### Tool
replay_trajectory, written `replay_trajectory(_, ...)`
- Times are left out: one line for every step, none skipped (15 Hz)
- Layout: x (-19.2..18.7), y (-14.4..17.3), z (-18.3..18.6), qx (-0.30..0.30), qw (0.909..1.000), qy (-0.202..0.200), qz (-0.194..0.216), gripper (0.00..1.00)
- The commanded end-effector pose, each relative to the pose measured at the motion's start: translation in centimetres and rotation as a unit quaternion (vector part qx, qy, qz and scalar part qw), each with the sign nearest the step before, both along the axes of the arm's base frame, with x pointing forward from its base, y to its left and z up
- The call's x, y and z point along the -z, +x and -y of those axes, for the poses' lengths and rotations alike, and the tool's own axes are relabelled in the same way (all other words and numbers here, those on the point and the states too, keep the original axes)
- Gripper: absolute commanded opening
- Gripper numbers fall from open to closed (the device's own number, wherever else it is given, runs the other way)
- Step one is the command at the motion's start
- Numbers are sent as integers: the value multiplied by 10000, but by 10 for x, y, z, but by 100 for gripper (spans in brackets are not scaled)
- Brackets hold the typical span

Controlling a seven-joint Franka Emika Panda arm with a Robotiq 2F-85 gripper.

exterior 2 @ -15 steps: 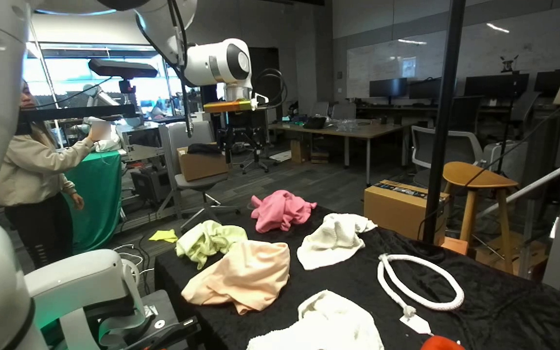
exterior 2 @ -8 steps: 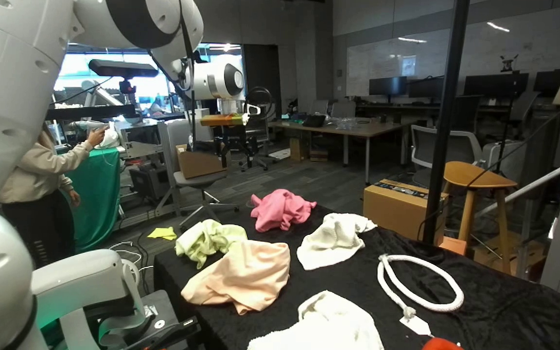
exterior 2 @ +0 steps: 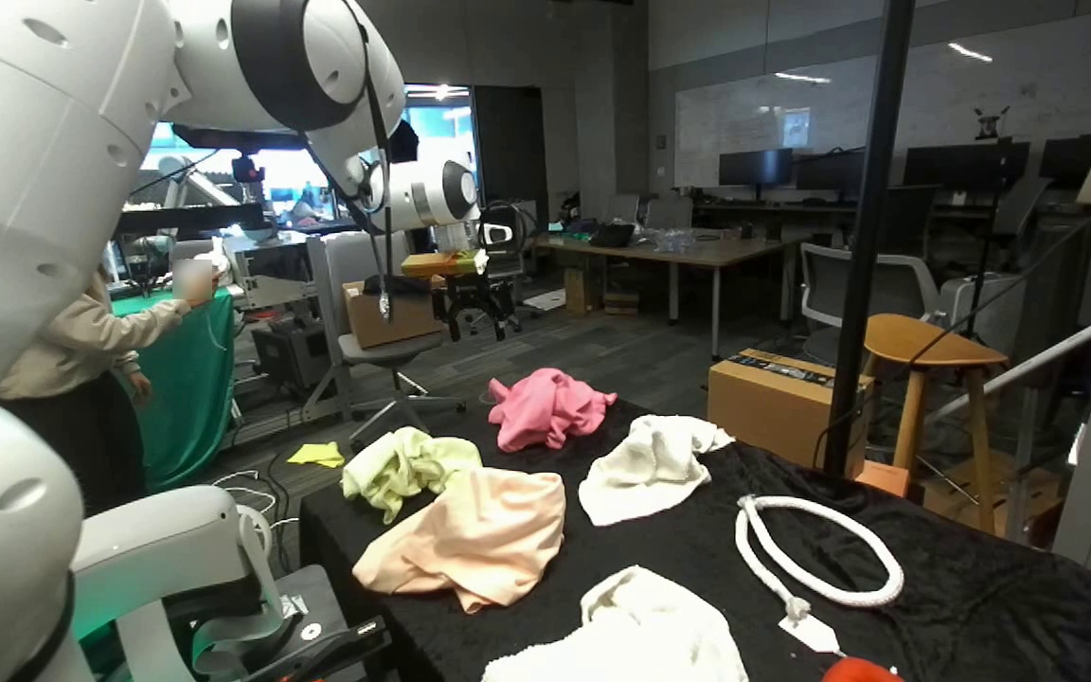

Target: Pile up all the objects on the black table

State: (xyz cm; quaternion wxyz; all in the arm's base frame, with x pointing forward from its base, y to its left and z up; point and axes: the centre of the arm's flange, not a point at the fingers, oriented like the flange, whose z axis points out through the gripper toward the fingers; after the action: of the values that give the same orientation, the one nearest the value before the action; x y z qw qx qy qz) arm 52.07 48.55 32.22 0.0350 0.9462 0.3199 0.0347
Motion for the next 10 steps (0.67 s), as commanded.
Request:
replay_trajectory(20, 31, 0, 132, 9995, -217, 178, 100)
replay_trajectory(27, 41, 3, 169, 9994, -285, 140, 100)
replay_trajectory(33, 49, 6, 199, 9993, -313, 101, 100)
replay_trajectory(40, 56, 9, 253, 9990, -338, 117, 100)
replay_trajectory(45, 64, 11, 301, 9988, -359, 112, 100)
replay_trajectory(51, 71, 12, 354, 9987, -348, 99, 100)
replay_trajectory(55, 78, 14, 433, 9985, -320, 110, 100)
replay_trajectory(58, 84, 15, 473, 9984, -295, 93, 100)
replay_trajectory(61, 91, 16, 540, 9982, -252, 116, 100)
replay_trajectory(64, 97, 18, 647, 9976, -208, 140, 100)
